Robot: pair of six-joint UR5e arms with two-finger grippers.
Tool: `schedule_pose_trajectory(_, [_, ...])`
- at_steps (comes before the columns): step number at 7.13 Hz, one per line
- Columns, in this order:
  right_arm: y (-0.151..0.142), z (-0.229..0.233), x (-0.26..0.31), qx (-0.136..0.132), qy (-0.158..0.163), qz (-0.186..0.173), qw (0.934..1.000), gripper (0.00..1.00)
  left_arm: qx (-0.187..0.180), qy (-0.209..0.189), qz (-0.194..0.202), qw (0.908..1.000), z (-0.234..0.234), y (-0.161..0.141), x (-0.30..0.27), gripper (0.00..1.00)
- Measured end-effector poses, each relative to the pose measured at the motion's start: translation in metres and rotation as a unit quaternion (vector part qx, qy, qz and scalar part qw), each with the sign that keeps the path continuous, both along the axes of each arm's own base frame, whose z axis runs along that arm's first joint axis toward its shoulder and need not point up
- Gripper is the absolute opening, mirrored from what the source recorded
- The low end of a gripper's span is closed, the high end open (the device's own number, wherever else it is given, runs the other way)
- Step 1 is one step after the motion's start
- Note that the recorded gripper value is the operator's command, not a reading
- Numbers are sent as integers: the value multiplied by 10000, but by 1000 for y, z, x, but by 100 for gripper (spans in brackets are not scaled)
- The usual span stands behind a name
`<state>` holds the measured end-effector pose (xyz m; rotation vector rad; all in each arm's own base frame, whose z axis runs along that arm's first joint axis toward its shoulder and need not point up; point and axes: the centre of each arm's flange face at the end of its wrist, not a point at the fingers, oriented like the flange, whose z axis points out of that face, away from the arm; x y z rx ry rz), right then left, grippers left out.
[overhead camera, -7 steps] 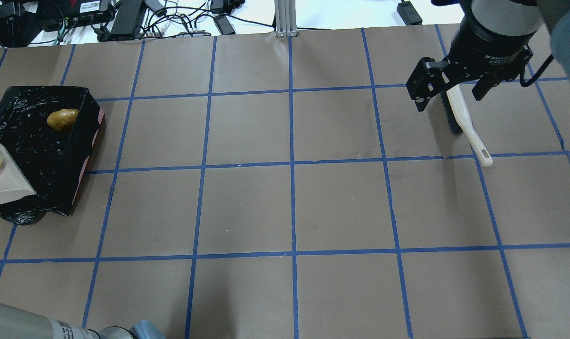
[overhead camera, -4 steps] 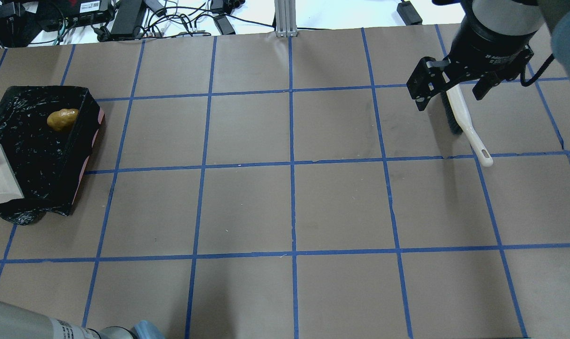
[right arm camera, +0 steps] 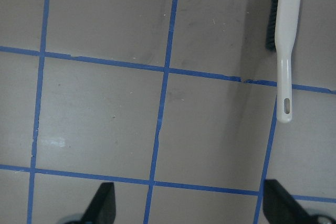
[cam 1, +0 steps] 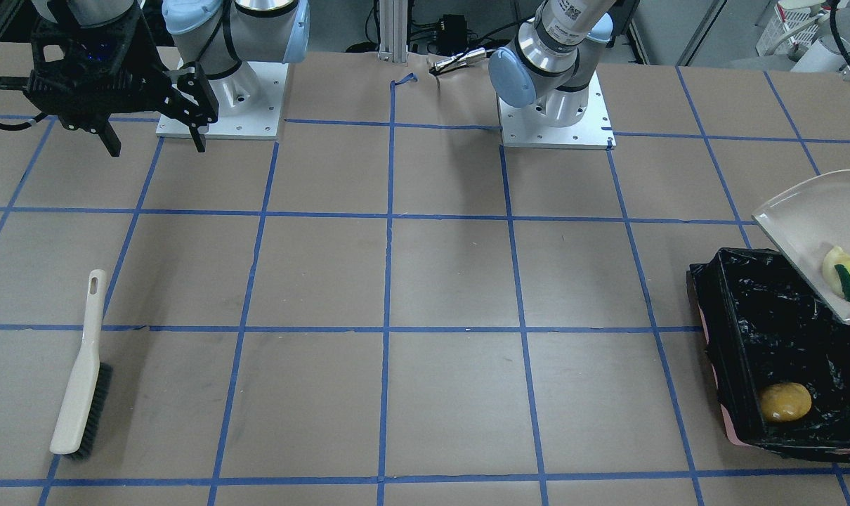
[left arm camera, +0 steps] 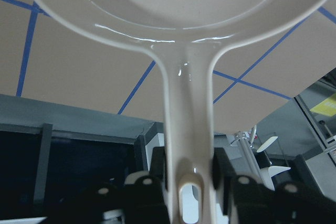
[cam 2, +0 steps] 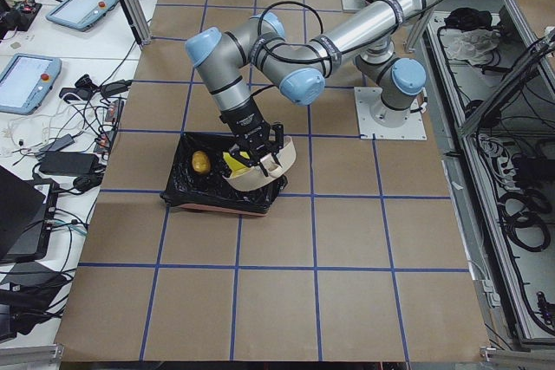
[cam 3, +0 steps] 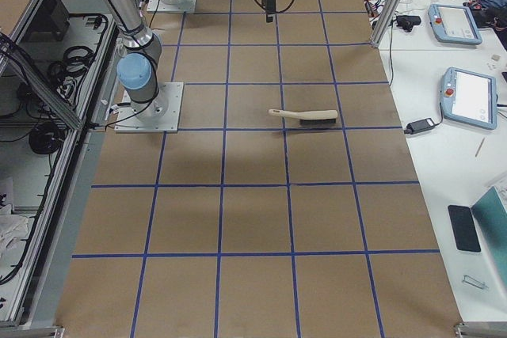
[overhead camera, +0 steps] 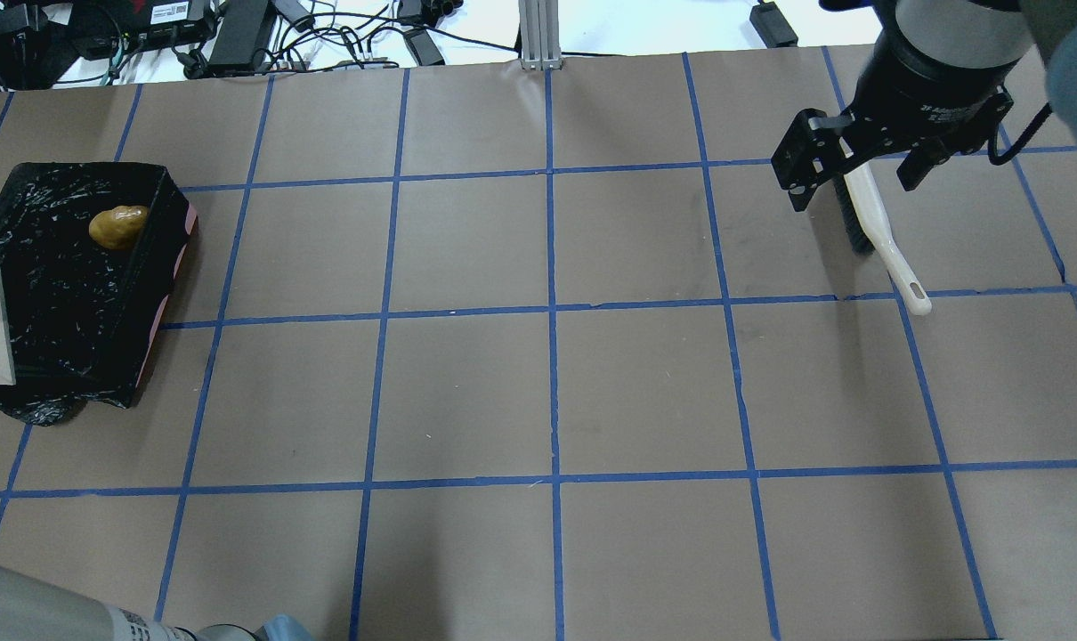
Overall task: Sweep and dump trash into bin
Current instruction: 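Tip the dustpan further over the bin with the left gripper to dump contents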
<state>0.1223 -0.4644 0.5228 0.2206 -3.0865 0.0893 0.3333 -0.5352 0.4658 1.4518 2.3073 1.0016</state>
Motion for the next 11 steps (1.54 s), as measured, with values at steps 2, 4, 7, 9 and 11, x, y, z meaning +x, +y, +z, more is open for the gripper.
schedule_pose_trajectory(2, [0, 0, 0, -7, -21, 1, 10000, 100, 27, -53, -325, 9995, 1, -8, 1, 0])
schedule_pose_trajectory(4, [0, 0, 1, -6, -27, 11, 10000, 100, 65, -123, -569, 9983, 2, -16, -5, 0])
schedule_pose_trajectory(7, [0, 0, 1, -14, -28, -5, 10000, 100, 332, -437, -789, 9954, 5, -27, -23, 0])
schedule_pose_trajectory(9, [0, 0, 1, -18, -29, -6, 10000, 100, 430, -567, -867, 9937, 6, -32, -32, 0])
schedule_pose_trajectory(11, [0, 1, 1, -24, -34, -6, 10000, 100, 430, -591, -907, 9932, 8, -33, -37, 0])
